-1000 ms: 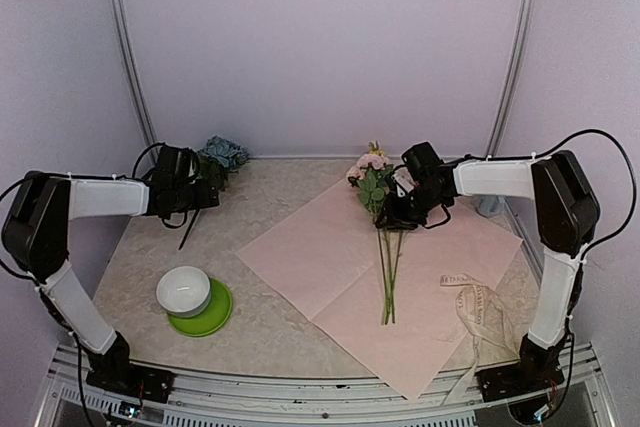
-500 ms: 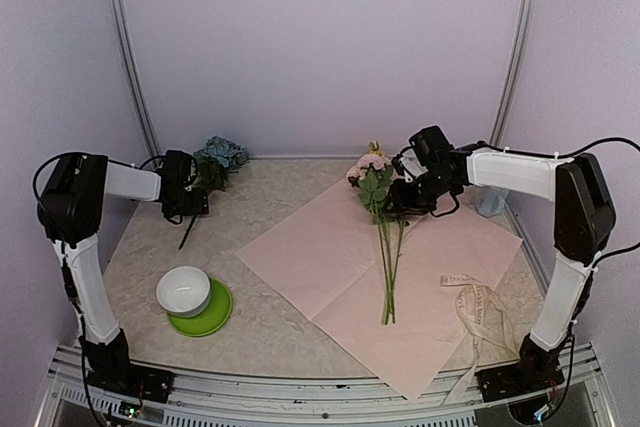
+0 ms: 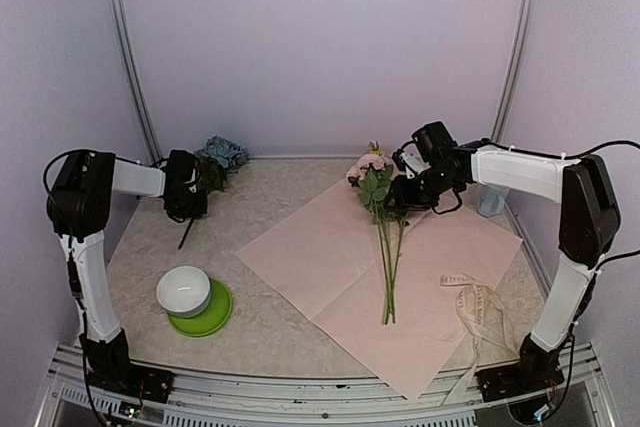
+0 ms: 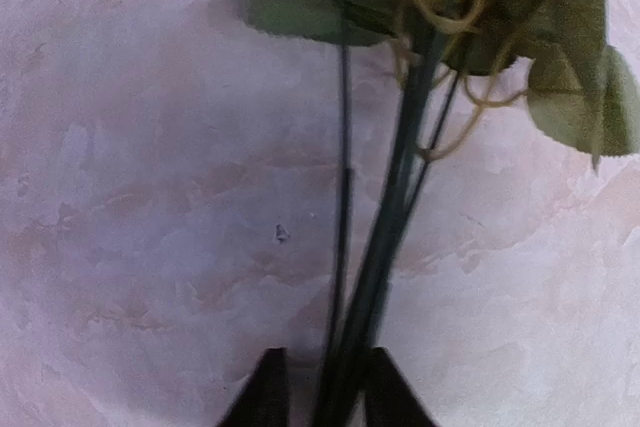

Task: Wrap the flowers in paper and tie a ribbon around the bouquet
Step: Pick up the fake flower from the corner of the board, then pass from the left arm to the right

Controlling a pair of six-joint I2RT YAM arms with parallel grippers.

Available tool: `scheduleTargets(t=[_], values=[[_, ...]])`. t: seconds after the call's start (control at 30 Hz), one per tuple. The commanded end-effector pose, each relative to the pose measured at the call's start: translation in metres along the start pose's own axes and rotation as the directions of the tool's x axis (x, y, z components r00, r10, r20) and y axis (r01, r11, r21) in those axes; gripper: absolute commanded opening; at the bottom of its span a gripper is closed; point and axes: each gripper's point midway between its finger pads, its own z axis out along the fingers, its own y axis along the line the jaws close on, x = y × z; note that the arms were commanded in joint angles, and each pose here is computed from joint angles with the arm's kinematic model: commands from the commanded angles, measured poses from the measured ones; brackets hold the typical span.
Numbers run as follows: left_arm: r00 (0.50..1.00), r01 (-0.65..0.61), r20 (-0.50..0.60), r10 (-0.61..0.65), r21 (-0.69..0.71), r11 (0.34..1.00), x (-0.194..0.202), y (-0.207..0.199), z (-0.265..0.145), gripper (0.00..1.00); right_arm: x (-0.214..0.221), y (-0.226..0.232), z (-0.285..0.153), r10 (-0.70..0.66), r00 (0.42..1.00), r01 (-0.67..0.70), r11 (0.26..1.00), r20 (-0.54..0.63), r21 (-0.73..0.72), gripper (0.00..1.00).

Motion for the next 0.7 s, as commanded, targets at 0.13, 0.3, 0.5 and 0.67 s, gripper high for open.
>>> scheduleTargets(t=[0.13, 0.3, 0.5, 0.67], values=[[0.999, 0.02, 0.042, -0.021, 0.037, 0.999, -0.003, -0.002, -0.016, 0.0, -0.014, 0.009, -0.021, -0.035, 0.998, 0.035, 0.999, 0.047, -0.011, 0.41], [0.962, 0.015, 0.27, -0.03, 0.057, 0.998, -0.046, -0.005, -0.073, 0.0, -0.02, 0.012, -0.03, -0.046, 0.996, 0.047, 0.999, 0.071, -0.008, 0.41], [0.811, -0.031, 0.575, 0.106, -0.139, 0.99, -0.097, -0.007, -0.183, 0.0, -0.03, 0.021, -0.045, -0.075, 0.989, 0.08, 0.996, 0.127, -0.031, 0.42], [0.655, -0.054, 0.737, 0.164, -0.171, 0.984, -0.109, -0.035, -0.27, 0.0, -0.042, 0.049, -0.067, -0.142, 0.964, 0.17, 0.98, 0.225, -0.108, 0.42]])
